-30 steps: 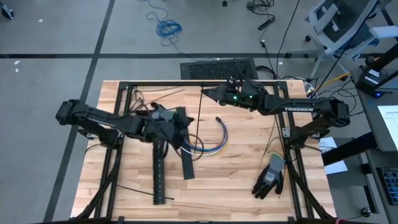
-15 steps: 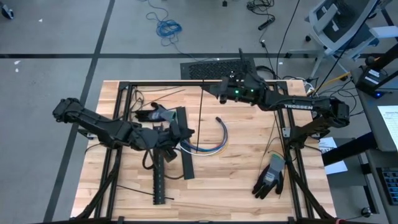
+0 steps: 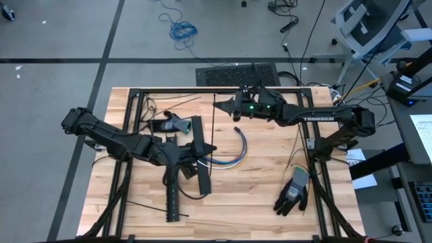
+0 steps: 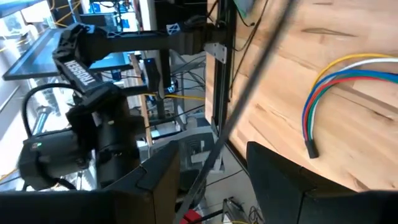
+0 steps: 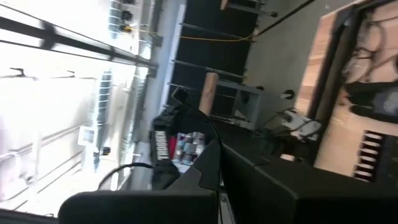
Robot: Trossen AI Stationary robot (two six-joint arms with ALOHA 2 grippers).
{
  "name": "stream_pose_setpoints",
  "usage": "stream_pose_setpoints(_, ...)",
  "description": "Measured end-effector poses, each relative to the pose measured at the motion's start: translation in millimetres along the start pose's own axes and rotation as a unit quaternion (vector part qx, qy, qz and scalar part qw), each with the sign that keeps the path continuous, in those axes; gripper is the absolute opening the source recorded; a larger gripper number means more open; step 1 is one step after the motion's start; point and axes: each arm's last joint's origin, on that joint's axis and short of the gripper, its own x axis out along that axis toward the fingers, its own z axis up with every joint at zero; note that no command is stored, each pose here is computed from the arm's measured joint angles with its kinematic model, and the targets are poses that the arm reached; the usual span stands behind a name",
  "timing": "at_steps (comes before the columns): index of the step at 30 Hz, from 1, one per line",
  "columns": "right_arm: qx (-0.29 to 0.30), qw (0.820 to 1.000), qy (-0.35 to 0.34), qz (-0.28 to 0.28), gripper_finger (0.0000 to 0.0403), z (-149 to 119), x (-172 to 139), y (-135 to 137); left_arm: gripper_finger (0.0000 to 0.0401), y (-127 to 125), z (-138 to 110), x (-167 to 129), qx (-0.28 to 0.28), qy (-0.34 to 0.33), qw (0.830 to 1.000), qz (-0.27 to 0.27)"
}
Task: Ziptie cables
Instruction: Wrap the cable wires with a black zip tie
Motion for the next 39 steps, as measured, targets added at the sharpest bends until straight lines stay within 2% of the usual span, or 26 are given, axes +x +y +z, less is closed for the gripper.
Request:
stream_pose_setpoints(3, 0.003, 1.0, 0.0, 0.002, 0.0, -0.4, 1.5, -1.1, 0.0182, 0.2, 1.7, 1.8, -0.004, -0.009, 1.0, 0.004)
stream_pose_setpoints(7, -0.017, 1.0, -0.009, 0.013, 0.0, 5.0, 1.2, 0.4, 0.0172, -0.3, 5.5, 0.1, -0.057, -0.028, 0.998, 0.0)
stream_pose_setpoints(13, -0.032, 0.999, -0.02, 0.021, 0.0, 11.1, 0.5, 1.3, 0.0098, 1.3, 11.7, -3.3, -0.132, -0.042, 0.99, 0.008)
stream_pose_setpoints(20, -0.035, 0.999, -0.018, 0.021, 0.0, 19.6, -0.4, -0.3, 0.001, 0.9, 14.7, -5.2, -0.133, -0.047, 0.99, 0.007)
stream_pose_setpoints(23, -0.045, 0.999, -0.014, 0.025, 0.0, 23.9, -1.0, -0.4, 0.0004, 0.7, 14.7, -5.2, -0.162, -0.046, 0.986, 0.005)
stream_pose_setpoints(26, -0.079, 0.996, -0.004, 0.029, 0.0, 28.8, -1.7, -1.1, 0.0002, 1.1, 14.1, -5.2, -0.232, -0.043, 0.972, 0.004)
stream_pose_setpoints(28, -0.134, 0.99, 0.014, 0.037, 0.0, 29.5, -2.1, -0.8, 0.0002, 2.4, 13.7, -4.9, -0.326, -0.044, 0.944, 0.006)
stream_pose_setpoints(30, -0.208, 0.976, 0.035, 0.047, 0.0, 28.4, -2.3, -0.7, 0.0001, 6.0, 8.1, -4.1, -0.436, -0.04, 0.899, 0.015)
stream_pose_setpoints(33, -0.314, 0.945, 0.065, 0.061, 0.0, 23.7, -2.1, -1.5, 0.0001, 12.4, -7.4, -4.4, -0.566, -0.031, 0.823, 0.03)
stream_pose_setpoints(36, -0.412, 0.905, 0.087, 0.063, 0.0, 15.9, -1.5, -3.9, 0.0001, 15.8, -24.1, -0.1, -0.654, -0.032, 0.755, 0.029)
stream_pose_setpoints(38, -0.477, 0.871, 0.095, 0.065, 0.0, 10.9, -1.1, -5.3, 0.0001, 14.7, -33.4, 3.5, -0.689, -0.034, 0.724, 0.009)
stream_pose_setpoints(39, -0.507, 0.854, 0.098, 0.068, 0.0, 8.3, -0.9, -5.7, 0.0001, 13.6, -38.5, 5.9, -0.7, -0.035, 0.714, -0.004)
